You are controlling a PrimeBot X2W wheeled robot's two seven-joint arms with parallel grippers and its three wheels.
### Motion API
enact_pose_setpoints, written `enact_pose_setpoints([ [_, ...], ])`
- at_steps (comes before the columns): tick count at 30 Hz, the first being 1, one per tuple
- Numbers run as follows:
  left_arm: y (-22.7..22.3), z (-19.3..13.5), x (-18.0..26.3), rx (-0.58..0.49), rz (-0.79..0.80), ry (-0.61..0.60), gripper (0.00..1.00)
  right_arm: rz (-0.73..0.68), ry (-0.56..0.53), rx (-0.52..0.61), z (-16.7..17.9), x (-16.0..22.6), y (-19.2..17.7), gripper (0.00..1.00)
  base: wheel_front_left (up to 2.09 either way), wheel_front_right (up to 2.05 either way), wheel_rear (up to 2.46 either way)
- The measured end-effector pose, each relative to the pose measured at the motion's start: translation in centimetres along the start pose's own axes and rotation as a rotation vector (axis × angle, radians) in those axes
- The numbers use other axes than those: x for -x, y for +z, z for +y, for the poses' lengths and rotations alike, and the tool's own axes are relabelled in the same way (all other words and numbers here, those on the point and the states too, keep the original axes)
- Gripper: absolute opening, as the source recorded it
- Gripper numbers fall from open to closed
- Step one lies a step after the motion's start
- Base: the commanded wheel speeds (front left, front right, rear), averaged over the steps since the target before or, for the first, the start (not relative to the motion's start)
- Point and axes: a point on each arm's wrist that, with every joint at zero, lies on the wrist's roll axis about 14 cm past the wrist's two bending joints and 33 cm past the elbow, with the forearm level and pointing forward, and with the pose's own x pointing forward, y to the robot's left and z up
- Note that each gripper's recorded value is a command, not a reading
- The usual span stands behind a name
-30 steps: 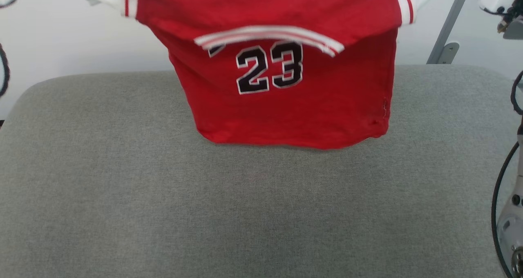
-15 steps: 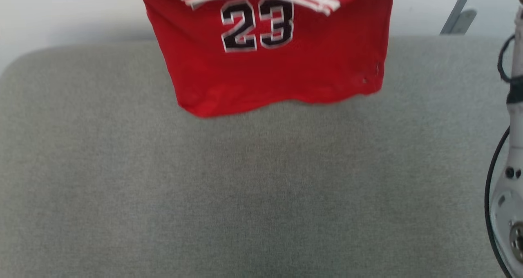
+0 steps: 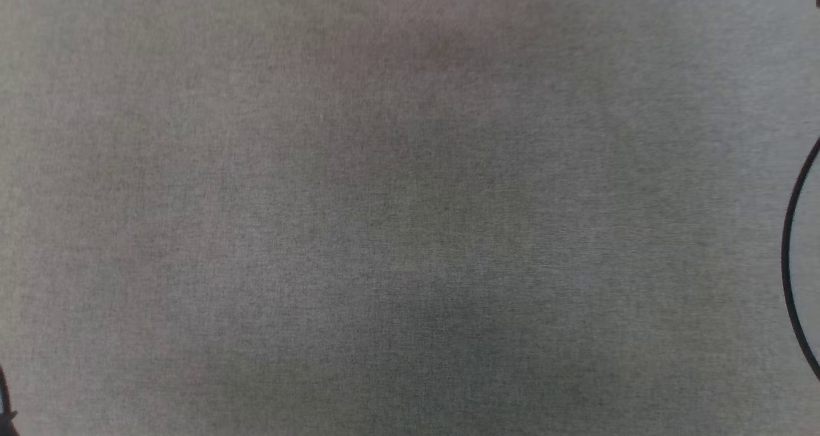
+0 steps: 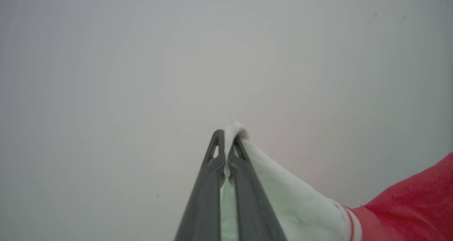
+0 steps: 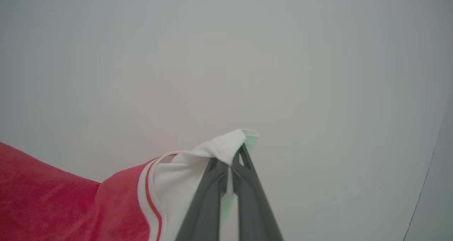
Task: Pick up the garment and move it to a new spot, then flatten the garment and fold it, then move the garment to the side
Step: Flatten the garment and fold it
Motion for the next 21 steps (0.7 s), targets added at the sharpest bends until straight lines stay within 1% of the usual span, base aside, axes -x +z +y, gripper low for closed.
enact_pose_setpoints([
  [2,-0.5,-0.3,-0.2,-0.022,-0.048,-0.016,0.00,0.009,0.009,0.017,0.2,-0.4,-1.6,0.00,0.00,0.00,0.00],
  [3,-1.2,-0.4,-0.2,-0.024,-0.048,-0.020,0.00,0.027,0.015,0.025,0.2,-0.4,-2.8,0.00,0.00,0.00,0.00],
  [5,-6.6,-0.1,1.3,-0.052,0.076,-0.024,0.00,0.168,0.033,-0.014,1.5,0.2,-8.3,0.00,0.00,0.00,0.00],
  [7,-9.5,0.5,2.7,-0.048,0.156,-0.011,0.00,0.265,0.046,-0.031,2.3,1.3,-11.4,0.00,0.00,0.00,0.00],
  [9,-11.9,1.0,4.1,-0.048,0.234,0.005,0.00,0.361,0.043,-0.092,3.0,2.7,-14.1,0.00,0.00,0.00,0.00],
  [10,-13.2,1.3,4.9,-0.039,0.281,0.013,0.00,0.413,0.046,-0.104,3.4,3.5,-15.4,0.00,0.00,0.00,0.00],
  [11,-14.8,1.5,5.9,-0.030,0.350,0.022,0.00,0.467,0.045,-0.125,3.7,4.4,-16.6,0.00,0.00,0.00,0.00],
  [12,-18.1,1.2,8.3,0.001,0.491,0.032,0.00,0.562,0.045,-0.159,4.2,6.0,-18.5,0.00,0.00,0.00,0.00],
  [13,-19.2,1.1,9.4,0.013,0.545,0.036,0.00,0.592,0.053,-0.147,4.4,6.7,-19.0,0.00,0.00,0.00,0.00],
  [14,-20.0,1.0,10.3,0.018,0.595,0.036,0.00,0.630,0.051,-0.162,4.5,7.4,-19.6,0.00,0.00,0.00,0.00],
  [16,-20.7,0.9,11.7,0.064,0.649,0.046,0.00,0.701,0.051,-0.183,4.7,9.1,-20.6,0.00,0.00,0.00,0.00],
  [18,-21.8,0.1,13.7,0.075,0.742,0.024,0.00,0.782,0.054,-0.204,5.1,11.0,-21.5,0.00,0.00,0.00,0.00],
  [19,-22.6,-0.4,15.0,0.107,0.794,0.019,0.00,0.807,0.060,-0.211,5.4,11.8,-21.7,0.00,0.00,0.00,0.00],
  [21,-24.0,-1.5,18.1,0.117,0.900,-0.017,0.00,0.859,0.071,-0.228,5.8,13.6,-22.0,0.00,0.00,0.00,0.00],
])
